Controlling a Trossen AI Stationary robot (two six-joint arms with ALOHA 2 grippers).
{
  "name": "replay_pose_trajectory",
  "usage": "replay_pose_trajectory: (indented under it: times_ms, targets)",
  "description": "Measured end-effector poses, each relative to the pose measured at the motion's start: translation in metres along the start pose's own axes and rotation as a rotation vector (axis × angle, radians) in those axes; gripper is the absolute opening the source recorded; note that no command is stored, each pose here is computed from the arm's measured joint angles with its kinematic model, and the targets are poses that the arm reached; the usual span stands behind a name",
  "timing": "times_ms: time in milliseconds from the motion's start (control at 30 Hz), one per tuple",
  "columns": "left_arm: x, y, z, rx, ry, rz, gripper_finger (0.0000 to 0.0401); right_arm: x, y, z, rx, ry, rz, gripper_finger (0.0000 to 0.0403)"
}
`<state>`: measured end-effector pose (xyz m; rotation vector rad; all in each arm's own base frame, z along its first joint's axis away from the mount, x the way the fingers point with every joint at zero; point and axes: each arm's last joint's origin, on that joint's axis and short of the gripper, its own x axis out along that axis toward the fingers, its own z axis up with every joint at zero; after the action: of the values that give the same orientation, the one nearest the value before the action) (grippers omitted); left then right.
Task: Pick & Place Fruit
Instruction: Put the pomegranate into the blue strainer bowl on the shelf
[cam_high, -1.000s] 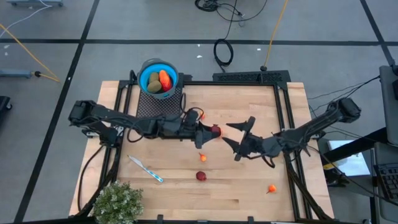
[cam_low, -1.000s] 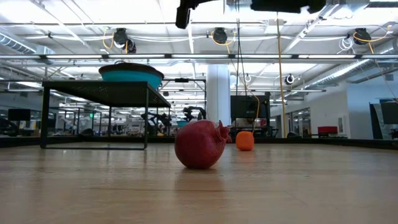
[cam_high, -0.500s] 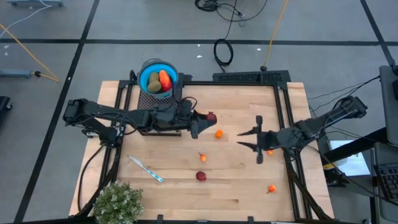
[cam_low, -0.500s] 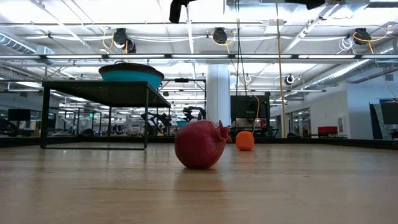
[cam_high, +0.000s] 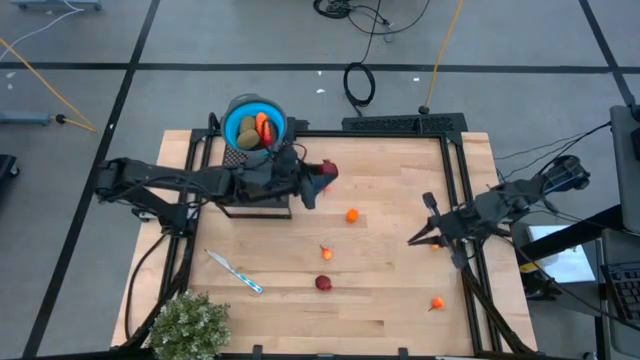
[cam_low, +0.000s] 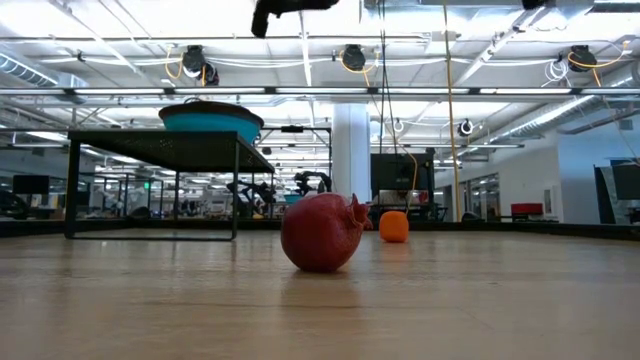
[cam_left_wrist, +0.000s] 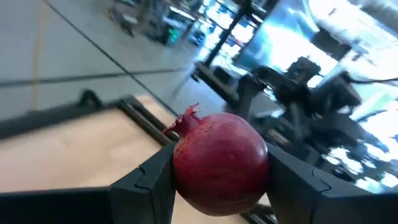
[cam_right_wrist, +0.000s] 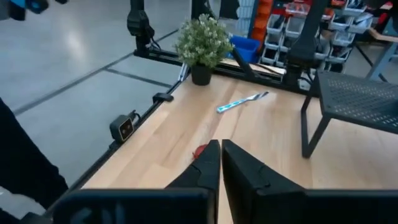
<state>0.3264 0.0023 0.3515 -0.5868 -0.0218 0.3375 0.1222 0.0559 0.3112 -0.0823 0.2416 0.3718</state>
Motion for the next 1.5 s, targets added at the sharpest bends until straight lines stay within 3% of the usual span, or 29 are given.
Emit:
replay_pose_trajectory:
  times_ms: [133, 400, 567, 1000, 1200, 1500]
  targets:
    - [-0.005, 0.008, 0.006, 0.101, 0.001, 0.081, 0.0197, -0.009, -0.001, -0.012, 0.003, -0.029, -0.003, 0.0002]
    - [-0.008, 0.019, 0.012, 0.425, 0.017, 0.187, 0.0198, -0.027, -0.001, -0.035, 0.023, -0.113, -0.004, 0.0001]
    - [-0.006, 0.032, 0.017, 0.519, 0.026, 0.272, 0.0198, -0.04, -0.002, -0.046, 0.028, -0.178, -0.005, 0.0001]
    - [-0.001, 0.08, 0.039, 0.512, 0.076, 0.46, 0.0198, -0.071, -0.005, -0.061, 0.079, -0.267, -0.011, 0.0001]
    - [-0.01, 0.092, 0.066, 0.523, 0.206, 0.591, 0.0198, -0.075, -0.008, -0.064, 0.072, -0.265, -0.13, 0.0001]
    - [-0.034, 0.113, 0.104, 0.34, 0.304, 0.764, 0.0198, -0.075, -0.008, -0.065, 0.016, -0.254, -0.146, 0.0001]
